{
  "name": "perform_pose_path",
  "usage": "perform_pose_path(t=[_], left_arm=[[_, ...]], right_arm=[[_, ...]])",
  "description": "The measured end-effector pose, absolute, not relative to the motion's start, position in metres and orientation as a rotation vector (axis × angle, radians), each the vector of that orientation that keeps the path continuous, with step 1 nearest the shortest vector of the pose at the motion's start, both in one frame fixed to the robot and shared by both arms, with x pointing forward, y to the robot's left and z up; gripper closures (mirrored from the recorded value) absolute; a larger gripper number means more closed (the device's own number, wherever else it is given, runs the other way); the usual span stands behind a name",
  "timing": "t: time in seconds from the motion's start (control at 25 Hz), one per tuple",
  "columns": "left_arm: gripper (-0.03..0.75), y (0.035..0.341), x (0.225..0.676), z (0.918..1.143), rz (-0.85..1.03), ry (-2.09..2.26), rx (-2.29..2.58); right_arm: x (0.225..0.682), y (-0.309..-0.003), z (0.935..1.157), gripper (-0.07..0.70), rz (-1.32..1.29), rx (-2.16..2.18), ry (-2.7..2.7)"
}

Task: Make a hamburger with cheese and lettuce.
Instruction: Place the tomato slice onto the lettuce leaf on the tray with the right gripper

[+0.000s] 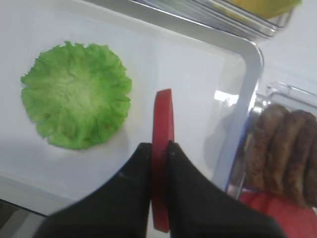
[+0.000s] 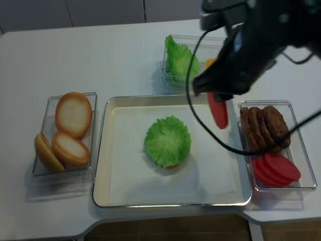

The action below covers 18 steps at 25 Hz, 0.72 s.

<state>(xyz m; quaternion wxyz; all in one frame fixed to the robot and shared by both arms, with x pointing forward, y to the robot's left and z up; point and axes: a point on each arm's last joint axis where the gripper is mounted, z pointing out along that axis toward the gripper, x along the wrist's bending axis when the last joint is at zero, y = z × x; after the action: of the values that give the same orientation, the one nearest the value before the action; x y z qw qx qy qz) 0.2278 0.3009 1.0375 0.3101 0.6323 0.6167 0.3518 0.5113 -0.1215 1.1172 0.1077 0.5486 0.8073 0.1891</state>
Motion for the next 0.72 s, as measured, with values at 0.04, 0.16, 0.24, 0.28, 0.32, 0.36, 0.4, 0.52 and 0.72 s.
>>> perform_pose_path(t=[0.04,0.16,0.24,0.28,0.32,0.36,0.4,0.52,0.72], left_arm=[[0.248,0.301,0.228,1.037,0.929,1.629,1.67],[0.248,0.301,0.228,1.037,0.929,1.629,1.67],[0.248,0.301,0.228,1.037,0.929,1.629,1.67],[0.248,0.301,0.228,1.037,0.929,1.629,1.67],[0.248,0.301,0.228,1.037,0.929,1.629,1.67],[0.248,0.301,0.228,1.037,0.929,1.629,1.67],[0.248,0.301,0.228,1.037,0.929,1.629,1.67],[0.248,0.301,0.228,1.037,0.929,1.629,1.67],[0.248,0.301,0.228,1.037,0.929,1.629,1.67]], right_arm=[[0.514,-0.114,1.114,0.559,0.552,1.586,2.393],[0.526,-0.093,1.104,0.559,0.525,1.512,2.427],[0.533,-0.08,1.094,0.559,0.486,1.467,2.442],[0.536,-0.075,1.09,0.559,0.469,1.447,2.448],[0.539,-0.07,1.086,0.559,0.455,1.429,2.454],[0.541,-0.065,1.082,0.559,0.438,1.41,2.46],[0.544,-0.061,1.078,0.559,0.421,1.389,2.467],[0.549,-0.052,1.066,0.559,0.375,1.347,2.487],[0.551,-0.046,1.052,0.559,0.324,1.321,2.509]])
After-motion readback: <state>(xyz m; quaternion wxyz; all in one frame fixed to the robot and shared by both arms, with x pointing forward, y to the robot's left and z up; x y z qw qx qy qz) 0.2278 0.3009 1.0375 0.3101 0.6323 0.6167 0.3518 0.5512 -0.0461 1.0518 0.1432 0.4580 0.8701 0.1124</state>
